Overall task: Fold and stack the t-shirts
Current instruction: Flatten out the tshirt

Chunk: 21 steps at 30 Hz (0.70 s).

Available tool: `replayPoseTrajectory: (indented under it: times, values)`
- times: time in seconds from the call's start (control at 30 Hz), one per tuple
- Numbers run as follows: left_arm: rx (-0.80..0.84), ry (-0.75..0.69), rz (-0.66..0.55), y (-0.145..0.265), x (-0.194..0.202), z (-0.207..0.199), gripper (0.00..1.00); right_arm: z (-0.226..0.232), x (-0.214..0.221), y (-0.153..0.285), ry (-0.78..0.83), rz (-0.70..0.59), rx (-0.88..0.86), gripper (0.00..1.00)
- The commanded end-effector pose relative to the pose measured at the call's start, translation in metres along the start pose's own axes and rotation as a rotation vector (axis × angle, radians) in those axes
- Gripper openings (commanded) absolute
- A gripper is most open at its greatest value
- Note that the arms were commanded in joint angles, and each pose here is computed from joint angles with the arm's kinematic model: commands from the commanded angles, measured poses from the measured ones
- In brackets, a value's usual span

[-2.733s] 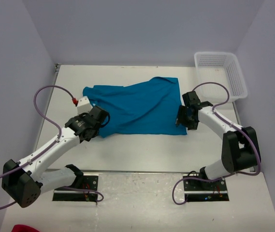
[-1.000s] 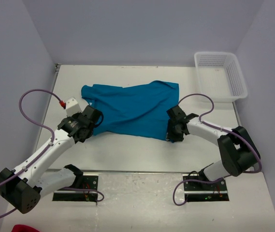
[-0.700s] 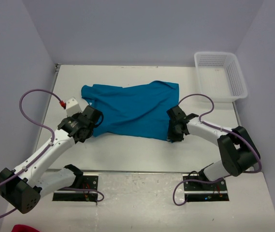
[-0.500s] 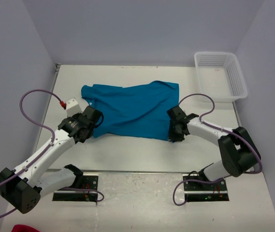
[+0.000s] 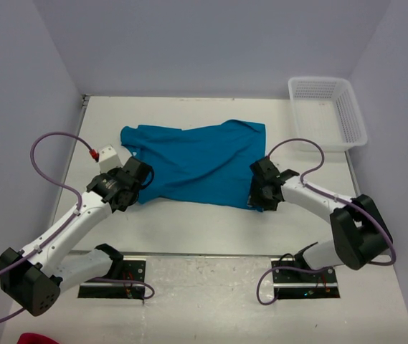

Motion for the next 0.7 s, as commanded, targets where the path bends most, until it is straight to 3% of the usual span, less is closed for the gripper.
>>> replayPoseTrajectory:
  times: [0.0, 0.27, 0.67]
  values:
    - [-0.016, 0.017, -0.038, -0.001, -0.006, 0.002, 0.0, 0.001, -0.005, 0.015, -0.085, -0.09, -0.032, 0.56]
    - [-0.032, 0.028, -0.059, 0.003, -0.015, 0.004, 0.0, 0.0, 0.0, 0.03, -0.25, -0.163, -0.104, 0.61]
    - [-0.028, 0.029, -0.056, 0.003, -0.013, 0.006, 0.0, 0.001, 0.005, 0.011, -0.435, -0.126, -0.059, 0.58]
Point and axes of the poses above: each gripper's point midway between its finger pads, its own y axis back along the fingers, its own z axis along the line the jaws close on, x = y × z, the point moved 6 cm from there along y, back along the fingers, and after that the axes turned 9 degrees about y, right-handed, at the moved point
